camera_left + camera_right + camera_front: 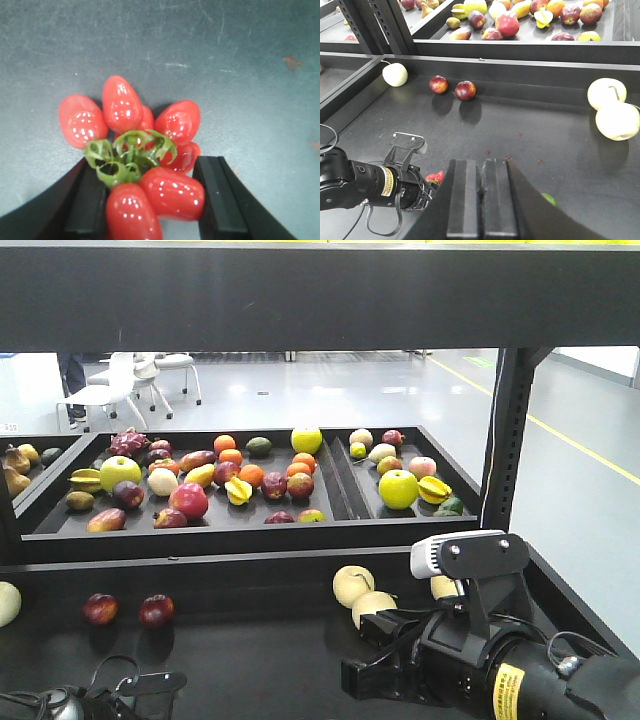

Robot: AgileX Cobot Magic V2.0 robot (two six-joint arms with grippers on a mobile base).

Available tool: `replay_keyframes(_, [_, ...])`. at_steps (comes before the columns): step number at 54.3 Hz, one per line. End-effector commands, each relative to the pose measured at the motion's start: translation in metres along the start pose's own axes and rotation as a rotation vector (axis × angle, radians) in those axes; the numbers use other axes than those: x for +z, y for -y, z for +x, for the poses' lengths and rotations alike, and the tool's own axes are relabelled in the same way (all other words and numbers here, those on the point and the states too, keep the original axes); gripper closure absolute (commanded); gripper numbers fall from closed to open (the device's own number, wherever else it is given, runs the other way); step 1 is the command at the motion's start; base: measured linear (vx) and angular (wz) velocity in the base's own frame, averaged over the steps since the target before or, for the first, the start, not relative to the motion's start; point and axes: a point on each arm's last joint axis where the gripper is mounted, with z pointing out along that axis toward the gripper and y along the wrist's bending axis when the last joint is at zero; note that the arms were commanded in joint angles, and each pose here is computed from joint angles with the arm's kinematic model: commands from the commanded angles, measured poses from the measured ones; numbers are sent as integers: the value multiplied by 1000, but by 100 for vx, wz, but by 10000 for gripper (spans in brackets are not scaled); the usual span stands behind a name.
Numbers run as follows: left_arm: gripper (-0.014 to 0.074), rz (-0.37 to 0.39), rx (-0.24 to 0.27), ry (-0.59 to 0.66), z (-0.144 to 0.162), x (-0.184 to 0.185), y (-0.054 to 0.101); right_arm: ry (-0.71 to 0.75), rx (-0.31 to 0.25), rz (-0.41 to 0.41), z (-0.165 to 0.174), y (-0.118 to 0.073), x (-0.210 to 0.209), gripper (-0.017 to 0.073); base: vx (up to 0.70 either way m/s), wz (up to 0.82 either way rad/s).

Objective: Pick snacks and fruit into basket

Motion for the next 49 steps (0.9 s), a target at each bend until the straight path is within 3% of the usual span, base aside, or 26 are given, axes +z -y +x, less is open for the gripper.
replay_keyframes(1, [602,69,-3,147,-32,-37,12,68,-70,9,-17,-1,-10,573,0,0])
replay_keyframes(21, [601,72,96,352,-68,-133,15,68,-70,9,-17,-1,-10,573,0,0])
replay_keyframes(49, [601,122,65,672,-75,-300,3,68,-70,9,-17,-1,-10,573,0,0])
